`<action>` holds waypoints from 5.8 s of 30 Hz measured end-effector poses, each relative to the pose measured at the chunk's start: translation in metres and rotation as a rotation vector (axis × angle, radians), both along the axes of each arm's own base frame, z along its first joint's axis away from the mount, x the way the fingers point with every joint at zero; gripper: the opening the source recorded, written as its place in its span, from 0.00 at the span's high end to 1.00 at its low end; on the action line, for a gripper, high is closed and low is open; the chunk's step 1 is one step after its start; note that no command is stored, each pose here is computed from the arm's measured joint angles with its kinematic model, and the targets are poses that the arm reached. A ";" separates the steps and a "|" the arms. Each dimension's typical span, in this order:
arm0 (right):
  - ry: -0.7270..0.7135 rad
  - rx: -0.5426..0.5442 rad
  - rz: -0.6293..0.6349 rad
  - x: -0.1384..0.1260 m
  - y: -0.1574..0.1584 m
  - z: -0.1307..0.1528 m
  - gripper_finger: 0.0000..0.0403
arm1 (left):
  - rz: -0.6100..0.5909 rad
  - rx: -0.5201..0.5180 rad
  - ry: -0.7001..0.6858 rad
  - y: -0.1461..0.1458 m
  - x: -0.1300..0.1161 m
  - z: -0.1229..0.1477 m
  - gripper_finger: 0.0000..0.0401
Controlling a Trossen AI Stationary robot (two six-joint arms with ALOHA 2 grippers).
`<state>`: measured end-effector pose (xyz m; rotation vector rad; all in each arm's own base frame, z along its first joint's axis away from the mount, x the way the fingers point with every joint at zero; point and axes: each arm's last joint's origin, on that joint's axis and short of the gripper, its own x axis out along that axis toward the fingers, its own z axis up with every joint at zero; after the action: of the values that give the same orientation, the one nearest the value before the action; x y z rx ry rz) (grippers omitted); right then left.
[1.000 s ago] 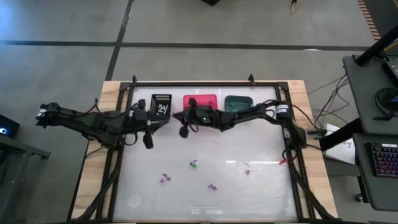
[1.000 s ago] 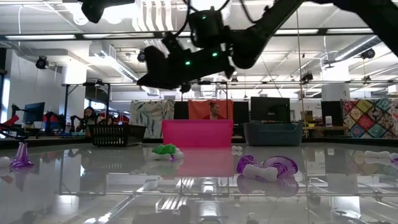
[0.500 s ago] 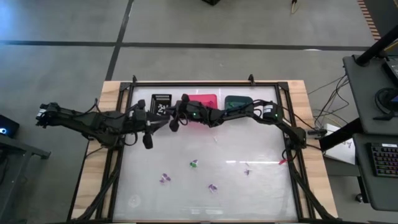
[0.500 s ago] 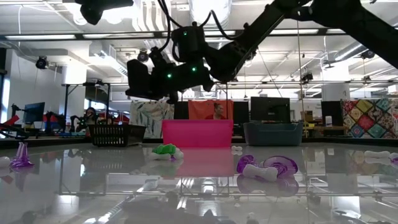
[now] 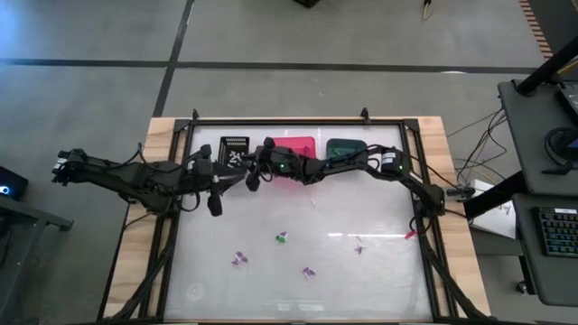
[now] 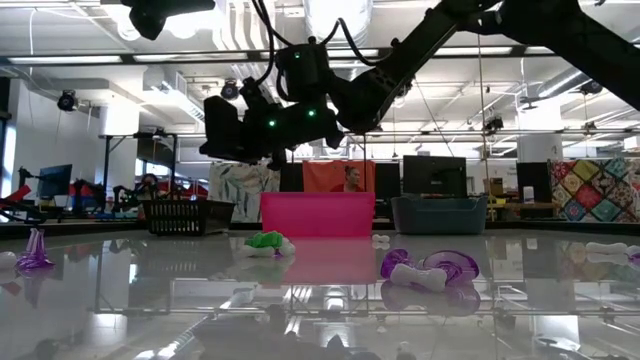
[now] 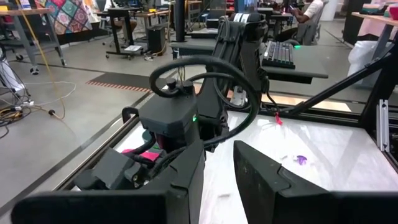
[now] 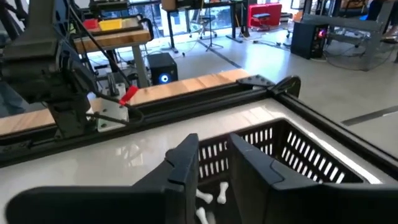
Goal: Sort Halloween decoration
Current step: Put the white bone toy into the black bin, then put the purple hat toy into the pink bin, then put the white bone toy into the black bin
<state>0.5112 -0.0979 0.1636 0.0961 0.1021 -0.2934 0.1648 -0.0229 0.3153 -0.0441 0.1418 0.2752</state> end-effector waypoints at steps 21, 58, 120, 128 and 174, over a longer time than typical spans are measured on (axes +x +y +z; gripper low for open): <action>0.356 0.005 0.142 -0.026 0.039 0.046 0.78 | -0.012 -0.116 0.104 -0.002 0.000 -0.014 0.82; 0.483 0.143 0.270 -0.222 0.158 0.100 0.83 | -0.345 -0.289 0.705 -0.118 0.042 -0.118 0.81; 0.500 0.140 0.263 -0.221 0.162 0.093 0.83 | -0.260 0.264 0.757 -0.102 0.084 -0.085 1.00; 0.501 0.135 0.262 -0.221 0.162 0.093 0.83 | -0.090 0.322 0.693 -0.012 0.099 -0.051 1.00; 0.451 0.226 0.023 -0.217 0.134 0.093 0.83 | 0.159 -0.005 0.628 0.168 0.119 -0.095 0.87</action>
<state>0.2944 0.0363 0.2567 0.2516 0.5841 -0.2755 0.2841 0.1449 0.2208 0.0274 0.7650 0.4420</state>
